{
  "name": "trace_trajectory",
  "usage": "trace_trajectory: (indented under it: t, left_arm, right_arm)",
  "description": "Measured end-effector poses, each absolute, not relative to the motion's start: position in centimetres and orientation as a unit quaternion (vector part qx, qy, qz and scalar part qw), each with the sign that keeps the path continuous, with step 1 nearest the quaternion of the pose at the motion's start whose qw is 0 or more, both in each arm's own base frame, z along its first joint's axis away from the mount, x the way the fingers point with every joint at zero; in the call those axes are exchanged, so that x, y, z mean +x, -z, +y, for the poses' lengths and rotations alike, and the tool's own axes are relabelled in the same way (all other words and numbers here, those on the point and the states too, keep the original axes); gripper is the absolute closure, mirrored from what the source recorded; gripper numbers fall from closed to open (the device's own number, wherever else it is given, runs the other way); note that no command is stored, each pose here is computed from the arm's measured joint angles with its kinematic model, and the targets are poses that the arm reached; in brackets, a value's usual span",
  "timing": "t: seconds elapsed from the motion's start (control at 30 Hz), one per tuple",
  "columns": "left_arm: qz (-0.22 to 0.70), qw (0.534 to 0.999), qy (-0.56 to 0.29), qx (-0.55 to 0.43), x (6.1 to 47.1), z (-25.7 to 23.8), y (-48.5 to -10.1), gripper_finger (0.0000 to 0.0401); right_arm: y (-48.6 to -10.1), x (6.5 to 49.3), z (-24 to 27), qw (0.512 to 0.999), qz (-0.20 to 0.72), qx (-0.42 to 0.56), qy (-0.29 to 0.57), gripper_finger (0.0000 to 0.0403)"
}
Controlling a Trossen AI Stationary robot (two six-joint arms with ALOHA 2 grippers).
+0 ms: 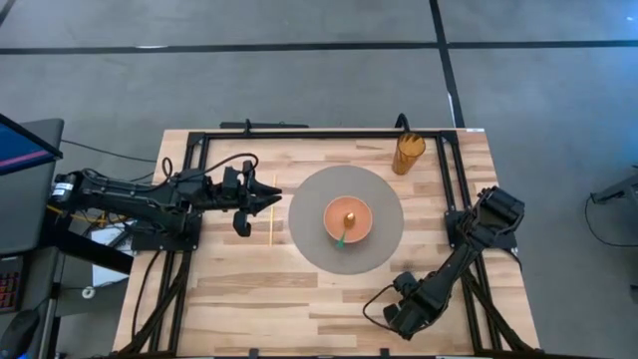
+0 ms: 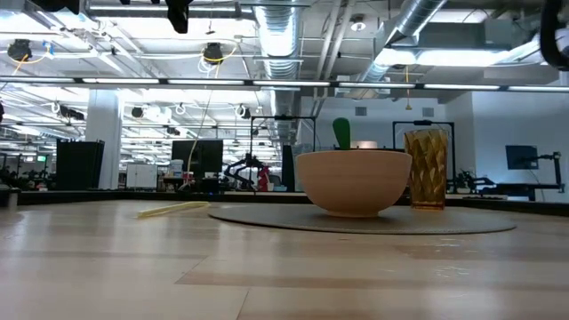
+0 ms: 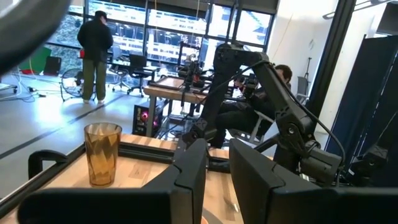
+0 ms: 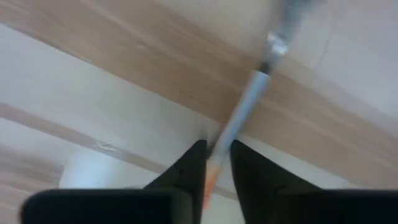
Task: Pick & Place Utensil
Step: Put the orange fork into the orange bowl on the gray mat
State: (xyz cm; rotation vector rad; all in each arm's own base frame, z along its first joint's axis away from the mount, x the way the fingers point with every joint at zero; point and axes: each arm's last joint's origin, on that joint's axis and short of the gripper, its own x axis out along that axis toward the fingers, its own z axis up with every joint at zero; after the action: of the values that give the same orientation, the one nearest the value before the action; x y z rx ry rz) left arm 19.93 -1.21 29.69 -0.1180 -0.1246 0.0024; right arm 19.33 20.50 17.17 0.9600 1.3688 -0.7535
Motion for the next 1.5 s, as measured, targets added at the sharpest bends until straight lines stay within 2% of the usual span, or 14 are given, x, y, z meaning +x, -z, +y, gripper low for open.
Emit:
trace_trajectory:
  t: [0.13, 0.2, 0.47, 0.63, 0.87, 1.17, 1.5]
  left_arm:
    - [-0.064, 0.996, -0.001, -0.059, 19.9, -1.2, -29.7, 0.0329]
    - [-0.064, 0.996, -0.001, -0.059, 19.9, -1.2, -29.7, 0.0329]
    - [-0.064, 0.996, -0.001, -0.059, 19.9, -1.2, -29.7, 0.0329]
    - [-0.063, 0.996, -0.001, -0.059, 19.9, -1.2, -29.7, 0.0329]
    - [-0.062, 0.996, -0.001, -0.059, 19.9, -1.2, -29.7, 0.0329]
    - [-0.062, 0.996, -0.001, -0.059, 19.9, -1.2, -29.7, 0.0329]
    - [-0.061, 0.996, -0.001, -0.059, 19.9, -1.2, -29.7, 0.0329]
  right_arm:
    - [-17.3, 19.4, 20.3, 0.617, 0.595, 0.407, 0.317, 0.0385]
    - [-17.4, 19.4, 20.1, 0.623, 0.587, 0.403, 0.322, 0.0394]
    - [-18.9, 19.2, 19.4, 0.65, 0.552, 0.421, 0.311, 0.0374]
    - [-21.5, 19.3, 19.5, 0.703, 0.503, 0.424, 0.271, 0.04]
    - [-25.1, 19.5, 19.3, 0.781, 0.423, 0.403, 0.222, 0.0402]
    - [-27.5, 20.2, 18.0, 0.828, 0.394, 0.354, 0.184, 0.0403]
    - [-33.2, 20.5, 15.4, 0.872, 0.358, 0.308, 0.131, 0.0403]
